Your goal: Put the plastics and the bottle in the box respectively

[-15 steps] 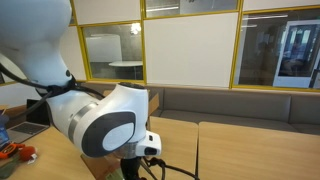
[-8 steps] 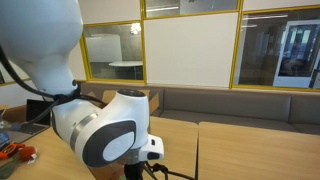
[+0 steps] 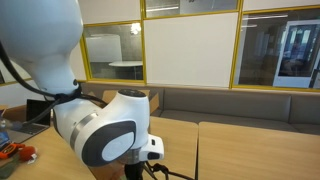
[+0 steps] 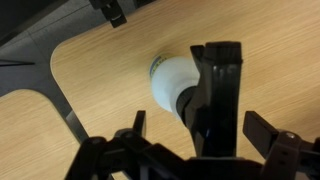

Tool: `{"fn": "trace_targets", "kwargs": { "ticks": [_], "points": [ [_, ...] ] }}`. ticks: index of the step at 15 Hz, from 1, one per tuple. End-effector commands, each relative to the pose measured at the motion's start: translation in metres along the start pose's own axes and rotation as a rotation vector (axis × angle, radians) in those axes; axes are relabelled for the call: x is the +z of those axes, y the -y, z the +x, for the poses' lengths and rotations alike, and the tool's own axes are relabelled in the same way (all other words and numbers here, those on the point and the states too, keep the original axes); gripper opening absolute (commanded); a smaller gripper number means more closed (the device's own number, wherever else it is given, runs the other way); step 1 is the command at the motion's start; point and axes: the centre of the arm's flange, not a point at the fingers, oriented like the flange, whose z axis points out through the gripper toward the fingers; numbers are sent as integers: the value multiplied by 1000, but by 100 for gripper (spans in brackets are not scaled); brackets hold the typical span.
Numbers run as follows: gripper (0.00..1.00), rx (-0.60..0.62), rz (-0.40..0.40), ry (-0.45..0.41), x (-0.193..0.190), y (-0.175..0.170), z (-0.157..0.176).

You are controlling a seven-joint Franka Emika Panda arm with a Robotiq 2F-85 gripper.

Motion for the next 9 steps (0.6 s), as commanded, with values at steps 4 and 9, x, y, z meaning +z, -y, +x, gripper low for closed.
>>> {"fn": "trace_targets", "kwargs": {
  "ticks": [4,9],
  "points": [
    [100,-23,-6,-24,-18,-8,-68],
    [100,-31,-16,-14,-21,-3,-71]
  ]
}}
